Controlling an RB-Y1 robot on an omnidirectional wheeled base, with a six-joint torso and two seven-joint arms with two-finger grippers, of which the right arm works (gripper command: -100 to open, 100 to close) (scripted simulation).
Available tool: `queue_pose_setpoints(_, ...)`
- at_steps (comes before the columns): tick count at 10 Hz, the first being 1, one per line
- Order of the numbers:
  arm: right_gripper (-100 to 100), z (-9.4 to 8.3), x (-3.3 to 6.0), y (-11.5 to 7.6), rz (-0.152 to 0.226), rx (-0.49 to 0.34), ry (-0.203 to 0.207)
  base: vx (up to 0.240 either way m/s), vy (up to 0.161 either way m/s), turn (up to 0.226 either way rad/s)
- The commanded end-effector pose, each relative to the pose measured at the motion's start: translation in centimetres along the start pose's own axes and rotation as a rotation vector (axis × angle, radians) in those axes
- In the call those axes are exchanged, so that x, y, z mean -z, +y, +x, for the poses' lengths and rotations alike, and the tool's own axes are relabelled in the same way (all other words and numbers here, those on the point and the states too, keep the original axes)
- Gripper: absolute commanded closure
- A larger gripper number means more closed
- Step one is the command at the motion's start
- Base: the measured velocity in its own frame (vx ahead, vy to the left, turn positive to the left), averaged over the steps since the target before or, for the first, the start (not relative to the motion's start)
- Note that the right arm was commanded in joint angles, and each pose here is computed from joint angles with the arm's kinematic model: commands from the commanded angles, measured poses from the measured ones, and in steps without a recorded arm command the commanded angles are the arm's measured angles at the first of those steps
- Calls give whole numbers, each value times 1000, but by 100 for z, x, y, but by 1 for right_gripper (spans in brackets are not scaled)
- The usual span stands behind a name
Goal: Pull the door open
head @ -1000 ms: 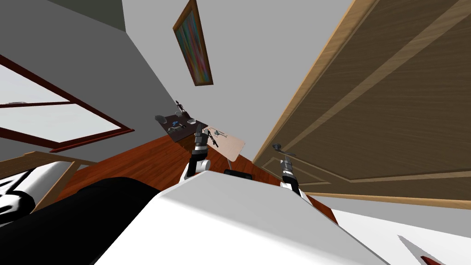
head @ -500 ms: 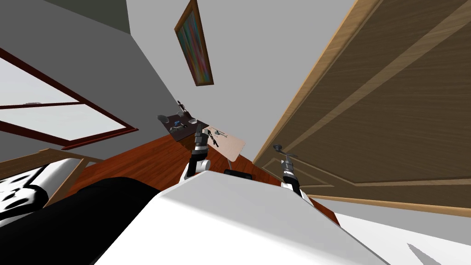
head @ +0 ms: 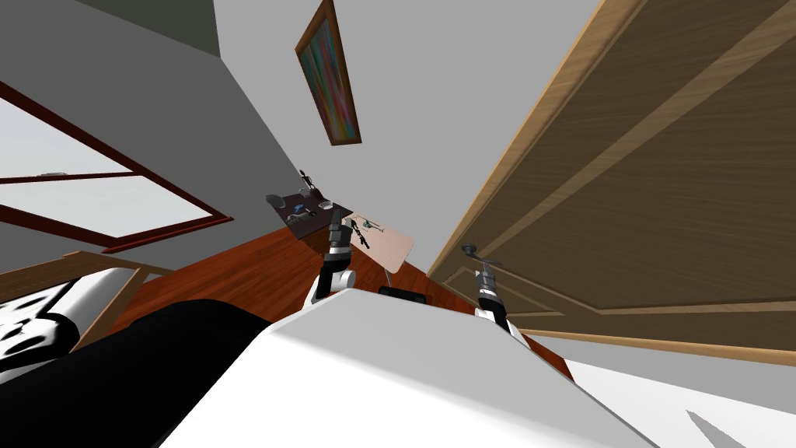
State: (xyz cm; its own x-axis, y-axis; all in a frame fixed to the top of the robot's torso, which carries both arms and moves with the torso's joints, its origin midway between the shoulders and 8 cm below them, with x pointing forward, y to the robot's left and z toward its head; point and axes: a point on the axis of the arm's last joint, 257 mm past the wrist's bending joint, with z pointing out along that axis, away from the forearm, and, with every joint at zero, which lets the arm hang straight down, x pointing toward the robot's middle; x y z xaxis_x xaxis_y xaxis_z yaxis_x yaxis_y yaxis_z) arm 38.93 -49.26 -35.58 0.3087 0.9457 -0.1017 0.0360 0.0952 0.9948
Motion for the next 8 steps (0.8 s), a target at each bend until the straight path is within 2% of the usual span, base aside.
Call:
queue_pose_setpoints(1, -100, 0, 0, 0, 0, 0, 0, 0, 0, 0)
queue_pose_setpoints(2, -100, -82, -2, -6, 1, 0, -12, 13, -32, 91)
queue_pose_setpoints(4, -100, -104, -3, -8, 2, 0, -15, 14, -32, 92)
queue_pose_setpoints(8, -100, -104, -3, -8, 2, 0, -15, 0, 1, -2)
